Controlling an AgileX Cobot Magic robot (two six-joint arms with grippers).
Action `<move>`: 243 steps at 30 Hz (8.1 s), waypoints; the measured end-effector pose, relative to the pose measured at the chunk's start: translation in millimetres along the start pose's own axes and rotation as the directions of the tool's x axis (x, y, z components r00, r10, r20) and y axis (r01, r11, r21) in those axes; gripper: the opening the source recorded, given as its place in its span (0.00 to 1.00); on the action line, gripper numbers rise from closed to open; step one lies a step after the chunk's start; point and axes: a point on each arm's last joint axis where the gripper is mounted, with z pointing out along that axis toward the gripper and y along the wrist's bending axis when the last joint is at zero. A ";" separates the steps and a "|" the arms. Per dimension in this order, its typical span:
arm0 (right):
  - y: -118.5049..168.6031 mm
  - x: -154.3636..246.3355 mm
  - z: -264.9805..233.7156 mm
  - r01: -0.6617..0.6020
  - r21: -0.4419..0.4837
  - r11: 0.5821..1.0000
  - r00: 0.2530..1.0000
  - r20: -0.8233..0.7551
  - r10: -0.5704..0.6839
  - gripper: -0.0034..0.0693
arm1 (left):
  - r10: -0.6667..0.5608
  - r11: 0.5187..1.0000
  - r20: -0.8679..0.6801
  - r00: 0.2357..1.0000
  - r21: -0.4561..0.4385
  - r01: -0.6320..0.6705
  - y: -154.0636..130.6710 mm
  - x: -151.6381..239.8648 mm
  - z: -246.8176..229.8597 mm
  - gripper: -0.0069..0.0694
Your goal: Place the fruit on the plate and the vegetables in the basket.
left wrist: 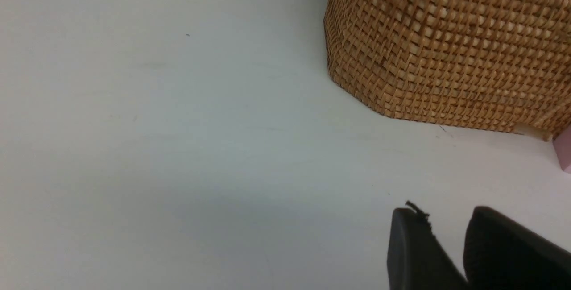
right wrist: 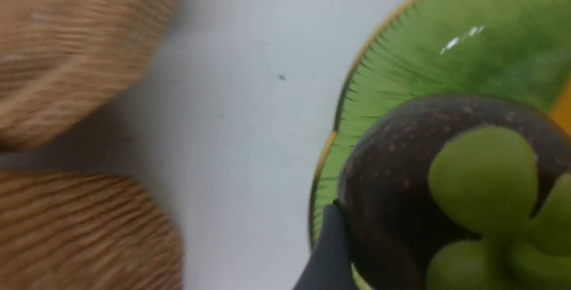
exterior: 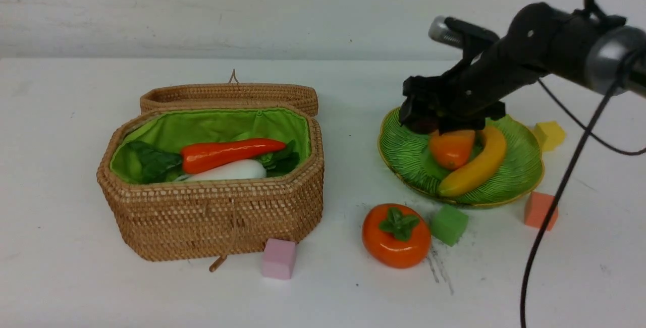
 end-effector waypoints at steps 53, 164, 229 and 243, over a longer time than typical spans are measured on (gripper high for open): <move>60.9 102.3 -15.6 0.025 0.078 0.997 0.901 -0.434 0.011 0.56 | 0.000 1.000 0.000 1.000 0.000 0.000 0.0 0.0 0.0 0.36; -90.3 15.3 -72.7 -0.270 0.128 0.954 0.944 -0.160 0.288 0.95 | 0.000 1.000 -0.002 1.000 -0.001 0.000 0.2 0.7 0.3 0.40; -83.1 322.5 -207.3 0.460 0.333 0.823 0.808 0.227 -0.544 0.04 | 0.001 1.000 -0.002 1.000 -0.001 -0.001 0.2 0.7 0.3 0.40; -80.9 353.8 -251.4 0.183 0.299 0.936 0.680 0.650 -0.341 0.05 | 0.001 1.000 -0.002 1.000 -0.001 -0.001 0.2 0.7 0.3 0.40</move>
